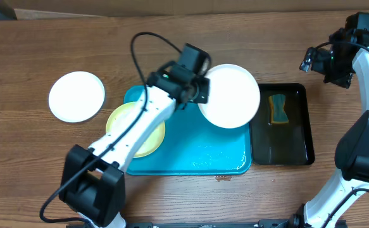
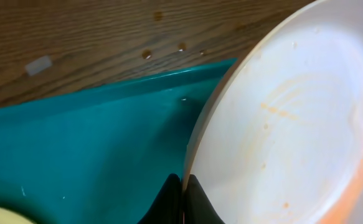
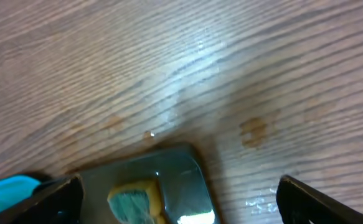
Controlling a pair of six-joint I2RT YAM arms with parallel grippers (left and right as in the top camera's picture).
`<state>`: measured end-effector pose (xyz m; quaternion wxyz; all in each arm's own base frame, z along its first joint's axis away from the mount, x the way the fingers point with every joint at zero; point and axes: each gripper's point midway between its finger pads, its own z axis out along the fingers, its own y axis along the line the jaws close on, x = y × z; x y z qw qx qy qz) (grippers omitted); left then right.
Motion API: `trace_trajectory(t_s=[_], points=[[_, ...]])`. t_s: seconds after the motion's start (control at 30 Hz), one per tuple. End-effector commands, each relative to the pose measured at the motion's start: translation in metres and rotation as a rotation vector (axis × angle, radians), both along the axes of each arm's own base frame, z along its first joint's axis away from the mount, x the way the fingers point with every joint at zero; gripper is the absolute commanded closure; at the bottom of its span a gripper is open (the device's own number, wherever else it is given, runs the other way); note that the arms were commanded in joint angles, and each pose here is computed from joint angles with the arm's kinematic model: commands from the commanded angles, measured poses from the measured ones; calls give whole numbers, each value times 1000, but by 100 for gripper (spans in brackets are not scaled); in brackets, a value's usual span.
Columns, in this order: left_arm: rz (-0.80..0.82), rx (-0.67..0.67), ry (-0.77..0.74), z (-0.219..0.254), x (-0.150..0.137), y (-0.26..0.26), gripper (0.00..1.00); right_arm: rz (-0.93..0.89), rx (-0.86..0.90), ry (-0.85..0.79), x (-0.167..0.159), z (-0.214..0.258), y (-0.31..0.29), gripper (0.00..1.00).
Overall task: Clean dirty plates on tray and stack at the side
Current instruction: 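Lift the white plate with the left gripper and tilt it over the black tray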
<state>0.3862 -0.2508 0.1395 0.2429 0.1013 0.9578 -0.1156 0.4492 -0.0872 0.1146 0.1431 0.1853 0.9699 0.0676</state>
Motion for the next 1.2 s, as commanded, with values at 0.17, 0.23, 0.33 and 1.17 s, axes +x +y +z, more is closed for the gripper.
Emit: trace_trajectory(t_s=[0.17, 0.23, 0.33, 1.17], points=[[-75, 152, -286, 43, -4, -40, 96, -140, 45, -76, 5, 15, -38, 0], [-74, 201, -348, 50, -6, -46, 96, -177, 52, -68, 0, 14, -49, 0], [-107, 267, -455, 64, -13, -62, 96, -206, 53, -67, -5, 14, -62, 0], [-352, 639, -1124, 196, -89, -162, 96, -212, 51, -69, -5, 14, -65, 0]])
